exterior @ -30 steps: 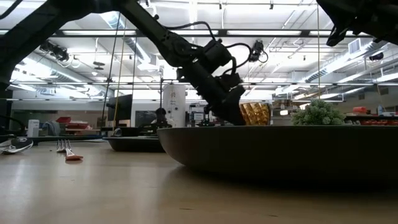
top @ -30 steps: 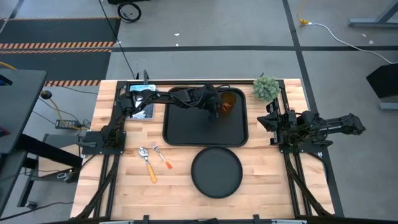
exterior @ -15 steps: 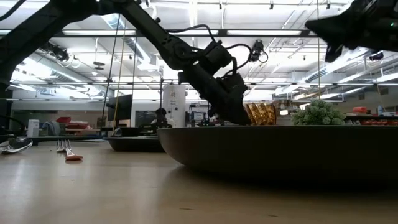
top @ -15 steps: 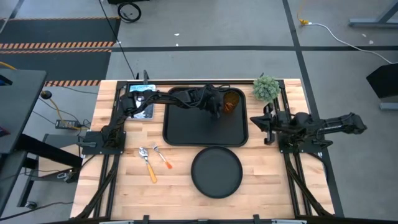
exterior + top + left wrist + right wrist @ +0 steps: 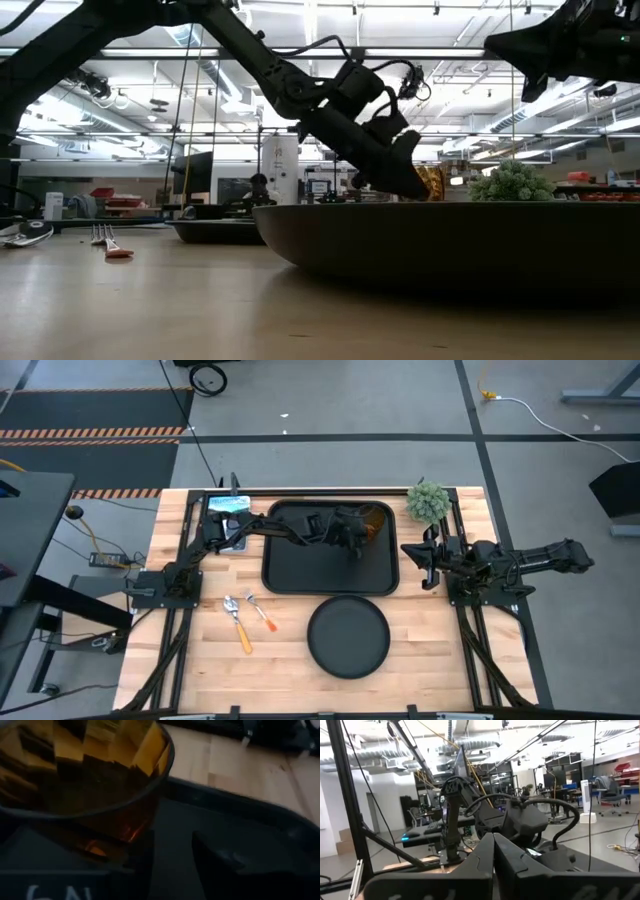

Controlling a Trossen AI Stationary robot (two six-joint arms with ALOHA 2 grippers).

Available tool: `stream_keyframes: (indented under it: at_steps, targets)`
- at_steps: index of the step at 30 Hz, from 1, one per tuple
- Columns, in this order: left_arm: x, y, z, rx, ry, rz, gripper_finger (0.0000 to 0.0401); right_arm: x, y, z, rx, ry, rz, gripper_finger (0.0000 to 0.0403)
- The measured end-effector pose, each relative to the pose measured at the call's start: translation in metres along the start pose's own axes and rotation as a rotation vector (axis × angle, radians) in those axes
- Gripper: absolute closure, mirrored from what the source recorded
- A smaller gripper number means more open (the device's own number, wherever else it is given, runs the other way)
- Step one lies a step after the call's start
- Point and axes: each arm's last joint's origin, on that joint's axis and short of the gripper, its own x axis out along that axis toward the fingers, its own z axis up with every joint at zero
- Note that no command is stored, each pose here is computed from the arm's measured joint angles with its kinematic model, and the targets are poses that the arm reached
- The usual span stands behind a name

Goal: Pick and place plate/cup/fork/spoon on tray
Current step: Put the orange drinking glass on the top right corner of the black serving tray

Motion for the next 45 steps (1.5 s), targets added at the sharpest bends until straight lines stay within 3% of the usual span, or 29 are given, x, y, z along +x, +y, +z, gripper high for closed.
stream_keyframes:
  at_steps: [21,27,32,41,45]
  targets:
    - [-0.004,0.038,0.0,-0.06,0.007,0.136,0.026,0.0,0.0,0.003,0.001,-0.03,-0.004,0.0394]
    - [-0.006,0.032,-0.006,-0.072,0.099,-0.012,0.026,0.0,0.0,0.003,0.015,-0.03,-0.003,0.0394]
    - [0.008,0.017,-0.015,-0.053,0.055,-0.029,0.026,0.0,0.0,0.005,0.014,-0.049,-0.004,0.0394]
    - [0.012,0.027,-0.011,-0.053,-0.054,0.165,0.026,0.0,0.0,0.005,0.011,-0.054,-0.001,0.0394]
    - [0.011,0.04,-0.008,-0.064,-0.084,0.189,0.026,0.0,0.0,0.006,0.009,-0.058,0.0,0.0394]
